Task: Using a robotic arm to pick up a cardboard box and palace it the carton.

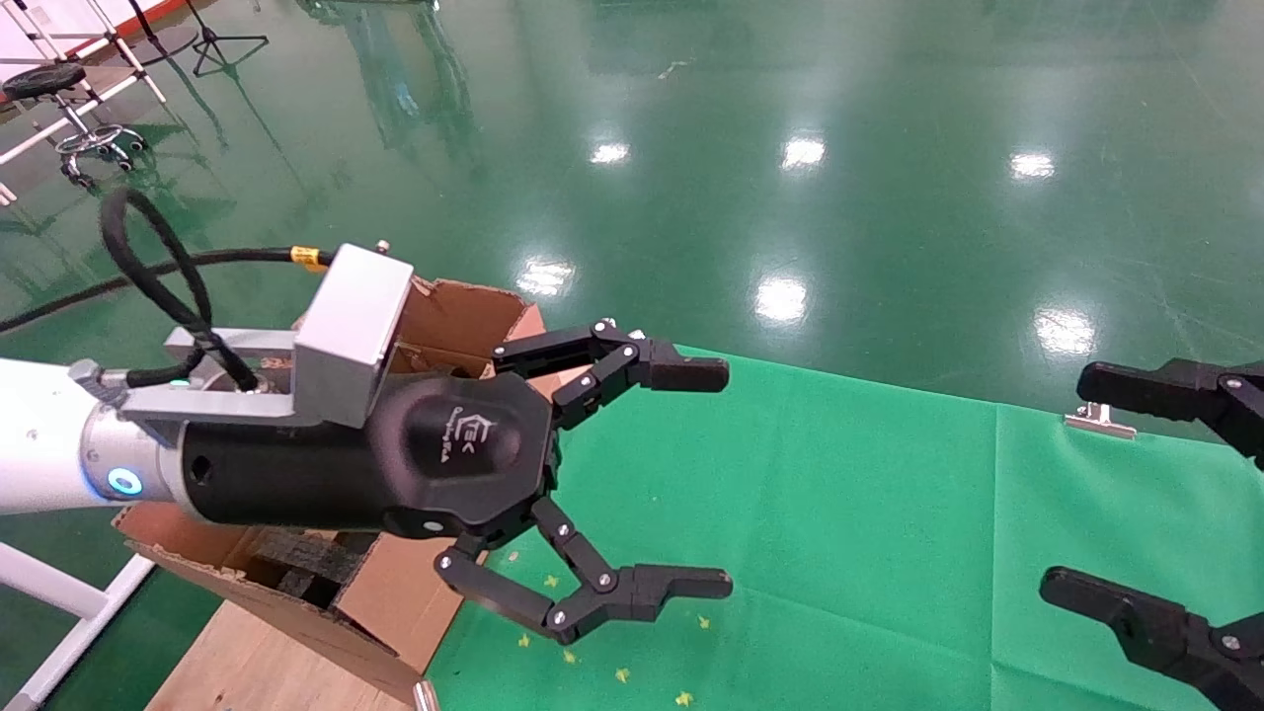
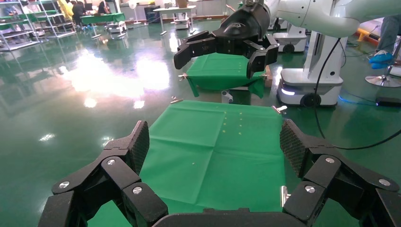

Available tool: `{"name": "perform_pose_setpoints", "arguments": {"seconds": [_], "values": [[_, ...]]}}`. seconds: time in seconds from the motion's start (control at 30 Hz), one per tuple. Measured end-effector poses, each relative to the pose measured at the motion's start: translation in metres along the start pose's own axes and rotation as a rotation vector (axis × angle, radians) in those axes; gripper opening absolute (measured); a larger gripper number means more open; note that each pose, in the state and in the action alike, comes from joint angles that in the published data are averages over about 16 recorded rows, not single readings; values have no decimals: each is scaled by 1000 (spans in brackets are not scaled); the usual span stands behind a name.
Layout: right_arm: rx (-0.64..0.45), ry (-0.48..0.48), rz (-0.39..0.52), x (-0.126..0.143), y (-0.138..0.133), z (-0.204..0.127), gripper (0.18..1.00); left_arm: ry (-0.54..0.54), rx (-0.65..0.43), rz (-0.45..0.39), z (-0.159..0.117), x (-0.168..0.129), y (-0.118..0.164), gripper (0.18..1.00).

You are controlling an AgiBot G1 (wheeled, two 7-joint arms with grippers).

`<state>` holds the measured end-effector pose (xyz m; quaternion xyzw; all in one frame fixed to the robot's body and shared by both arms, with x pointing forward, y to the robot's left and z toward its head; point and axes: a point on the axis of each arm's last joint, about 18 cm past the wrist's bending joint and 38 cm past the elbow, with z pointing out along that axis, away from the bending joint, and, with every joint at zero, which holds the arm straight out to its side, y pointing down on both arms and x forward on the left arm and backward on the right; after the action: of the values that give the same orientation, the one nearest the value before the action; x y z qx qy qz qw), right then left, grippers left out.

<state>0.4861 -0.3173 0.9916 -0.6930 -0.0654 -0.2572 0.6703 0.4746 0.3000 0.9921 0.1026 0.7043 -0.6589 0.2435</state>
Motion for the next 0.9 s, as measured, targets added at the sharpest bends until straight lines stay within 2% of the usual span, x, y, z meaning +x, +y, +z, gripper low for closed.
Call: {"name": "perform_pose_setpoints", "arguments": {"seconds": [0.9], "values": [[0,0,0,0,0,0,1001,-2,-2,-2,0,-1,0,1001]]}}
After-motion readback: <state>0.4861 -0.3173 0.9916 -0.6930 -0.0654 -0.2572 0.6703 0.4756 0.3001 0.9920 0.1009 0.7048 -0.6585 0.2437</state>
